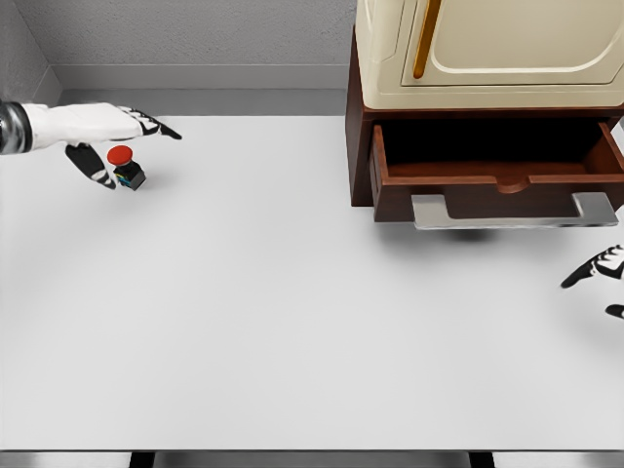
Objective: Put the switch into the drawer with left arm, and close the drawer with right arm
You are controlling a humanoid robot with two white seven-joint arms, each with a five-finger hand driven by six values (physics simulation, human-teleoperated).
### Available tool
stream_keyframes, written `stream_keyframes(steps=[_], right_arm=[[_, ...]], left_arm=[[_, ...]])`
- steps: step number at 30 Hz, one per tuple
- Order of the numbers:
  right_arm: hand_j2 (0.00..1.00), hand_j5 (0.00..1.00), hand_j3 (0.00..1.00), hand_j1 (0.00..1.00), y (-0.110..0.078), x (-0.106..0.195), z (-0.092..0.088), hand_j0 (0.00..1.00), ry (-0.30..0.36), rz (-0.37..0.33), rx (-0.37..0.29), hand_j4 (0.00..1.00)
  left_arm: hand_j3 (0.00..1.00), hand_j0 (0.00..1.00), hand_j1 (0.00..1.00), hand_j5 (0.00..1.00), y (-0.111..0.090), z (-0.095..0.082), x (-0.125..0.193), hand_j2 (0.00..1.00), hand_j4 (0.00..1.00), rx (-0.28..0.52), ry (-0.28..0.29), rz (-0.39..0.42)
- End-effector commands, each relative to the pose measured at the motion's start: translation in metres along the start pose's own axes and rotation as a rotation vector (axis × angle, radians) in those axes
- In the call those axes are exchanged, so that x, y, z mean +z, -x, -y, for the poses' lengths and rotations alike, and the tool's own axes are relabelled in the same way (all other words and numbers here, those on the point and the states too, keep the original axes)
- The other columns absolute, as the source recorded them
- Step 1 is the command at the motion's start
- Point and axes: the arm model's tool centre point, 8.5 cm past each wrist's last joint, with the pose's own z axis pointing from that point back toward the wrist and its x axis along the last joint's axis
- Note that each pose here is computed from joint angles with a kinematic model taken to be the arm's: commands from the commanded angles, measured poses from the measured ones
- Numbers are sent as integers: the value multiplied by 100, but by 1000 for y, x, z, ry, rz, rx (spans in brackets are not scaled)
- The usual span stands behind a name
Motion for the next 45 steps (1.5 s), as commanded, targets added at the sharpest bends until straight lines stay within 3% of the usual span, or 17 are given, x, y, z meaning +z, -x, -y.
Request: stream_keyframes(steps=[1, 7, 10, 19, 30, 36, 43, 45], right_arm=[[67, 67, 67, 67, 0, 1, 3, 67, 9, 1, -4, 67], [68, 68, 68, 68, 0, 1, 1, 68, 2, 0, -8, 68], [70, 70, 70, 70, 0, 1, 1, 70, 2, 0, -8, 70], [70, 70, 70, 70, 0, 1, -1, 70, -1, -1, -11, 70], [71, 71, 71, 71, 0, 2, -1, 71, -4, -2, -11, 71], [71, 71, 71, 71, 0, 2, -1, 71, -1, -1, -11, 71], [71, 71, 71, 71, 0, 2, -1, 71, -3, -1, -12, 71], [70, 70, 70, 70, 0, 2, -1, 70, -3, -1, -12, 70]], left_arm=[[100, 100, 100, 100, 6, 9, -6, 100, 100, 0, 34, -30], [100, 100, 100, 100, 16, 14, 0, 100, 100, 18, 45, -63], [100, 100, 100, 100, 38, 27, 10, 100, 100, 65, 68, -133], [100, 100, 100, 100, 28, 17, -5, 100, 100, 68, 35, -101], [100, 100, 100, 100, 13, 15, -32, 100, 100, -51, 106, -116], [100, 100, 100, 100, 15, 20, -33, 100, 100, -110, 159, -149], [100, 100, 100, 100, 22, 26, -31, 100, 100, -74, 164, -166], [100, 100, 100, 100, 29, 25, -34, 100, 100, -27, 94, -207]])
